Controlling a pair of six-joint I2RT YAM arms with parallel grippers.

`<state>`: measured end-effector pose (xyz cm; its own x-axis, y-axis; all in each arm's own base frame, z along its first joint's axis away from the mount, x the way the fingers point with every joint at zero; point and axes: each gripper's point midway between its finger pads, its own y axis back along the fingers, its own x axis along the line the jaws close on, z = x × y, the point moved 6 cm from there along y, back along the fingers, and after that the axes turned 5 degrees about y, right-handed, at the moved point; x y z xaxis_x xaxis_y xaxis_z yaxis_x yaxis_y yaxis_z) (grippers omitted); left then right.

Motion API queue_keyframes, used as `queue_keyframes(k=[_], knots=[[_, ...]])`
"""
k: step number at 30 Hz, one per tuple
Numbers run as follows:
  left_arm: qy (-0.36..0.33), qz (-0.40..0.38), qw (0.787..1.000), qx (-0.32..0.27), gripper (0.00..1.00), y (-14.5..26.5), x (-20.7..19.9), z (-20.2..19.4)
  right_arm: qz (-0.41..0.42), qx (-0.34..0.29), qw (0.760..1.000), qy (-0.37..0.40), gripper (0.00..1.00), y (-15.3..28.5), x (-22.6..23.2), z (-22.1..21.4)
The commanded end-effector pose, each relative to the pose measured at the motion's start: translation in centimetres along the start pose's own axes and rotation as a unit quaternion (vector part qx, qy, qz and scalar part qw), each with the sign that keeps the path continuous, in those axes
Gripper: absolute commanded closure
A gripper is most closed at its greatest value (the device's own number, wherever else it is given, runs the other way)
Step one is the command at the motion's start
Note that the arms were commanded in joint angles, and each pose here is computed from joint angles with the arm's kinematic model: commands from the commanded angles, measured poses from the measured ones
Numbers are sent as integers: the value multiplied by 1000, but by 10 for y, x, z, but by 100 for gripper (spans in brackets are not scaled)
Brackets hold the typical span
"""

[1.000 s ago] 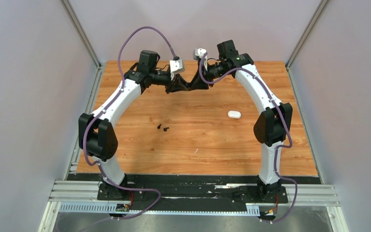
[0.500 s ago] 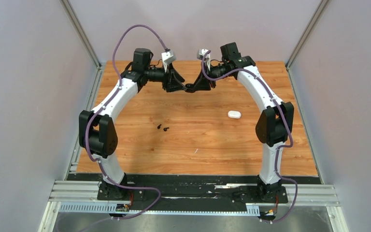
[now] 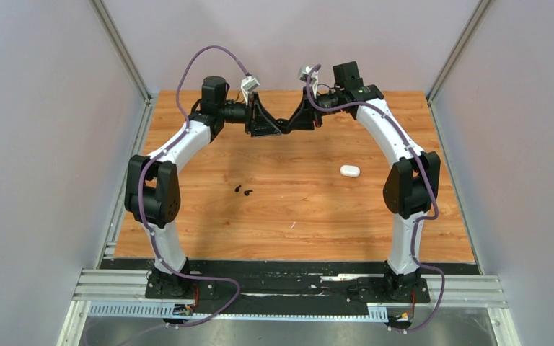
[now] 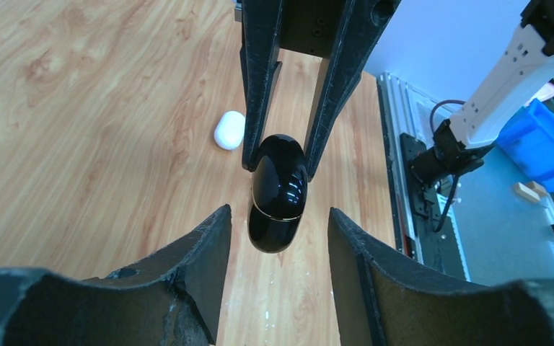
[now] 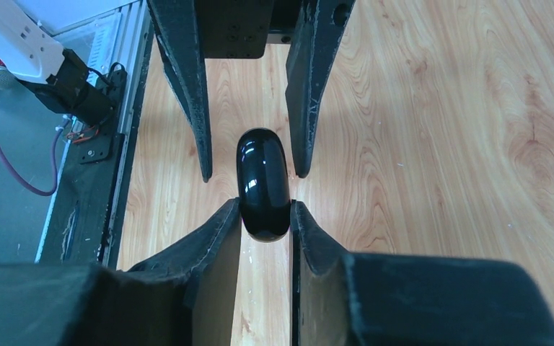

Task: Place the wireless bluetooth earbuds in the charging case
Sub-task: Pass from the right arm to the left, then open the charging case to the charging case.

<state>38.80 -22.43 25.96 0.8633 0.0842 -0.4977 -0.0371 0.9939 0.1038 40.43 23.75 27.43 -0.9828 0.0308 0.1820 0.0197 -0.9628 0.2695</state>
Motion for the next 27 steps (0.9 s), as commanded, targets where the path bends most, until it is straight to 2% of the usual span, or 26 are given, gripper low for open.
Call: queue_keyframes(k=[1, 5, 8, 10, 13, 15, 19, 27], knots=[[-12, -27, 1000, -9, 44, -3, -6, 12, 17, -34, 999, 25, 100, 5, 15, 29], [-8, -40, 999, -4, 61, -7, -5, 13, 17, -36, 999, 18, 100, 4, 13, 29], [-5, -47, 999, -1, 78, -9, -4, 13, 16, -36, 999, 14, 99, 2, 11, 28], [-6, -52, 999, -1, 87, -9, -3, 14, 13, -35, 999, 7, 94, 1, 8, 26], [-14, -65, 998, -1, 100, -10, -5, 15, -1, -29, 1000, -7, 78, -2, 1, 21], [-20, -72, 997, -2, 100, -10, -5, 15, -28, -21, 999, -17, 71, -2, -8, 19], [-25, -77, 997, -1, 100, -10, -6, 15, -51, -27, 998, -34, 65, 3, -19, 21], [-26, -79, 997, 1, 100, -11, -6, 15, -73, -42, 995, -62, 62, 7, -28, 27]])
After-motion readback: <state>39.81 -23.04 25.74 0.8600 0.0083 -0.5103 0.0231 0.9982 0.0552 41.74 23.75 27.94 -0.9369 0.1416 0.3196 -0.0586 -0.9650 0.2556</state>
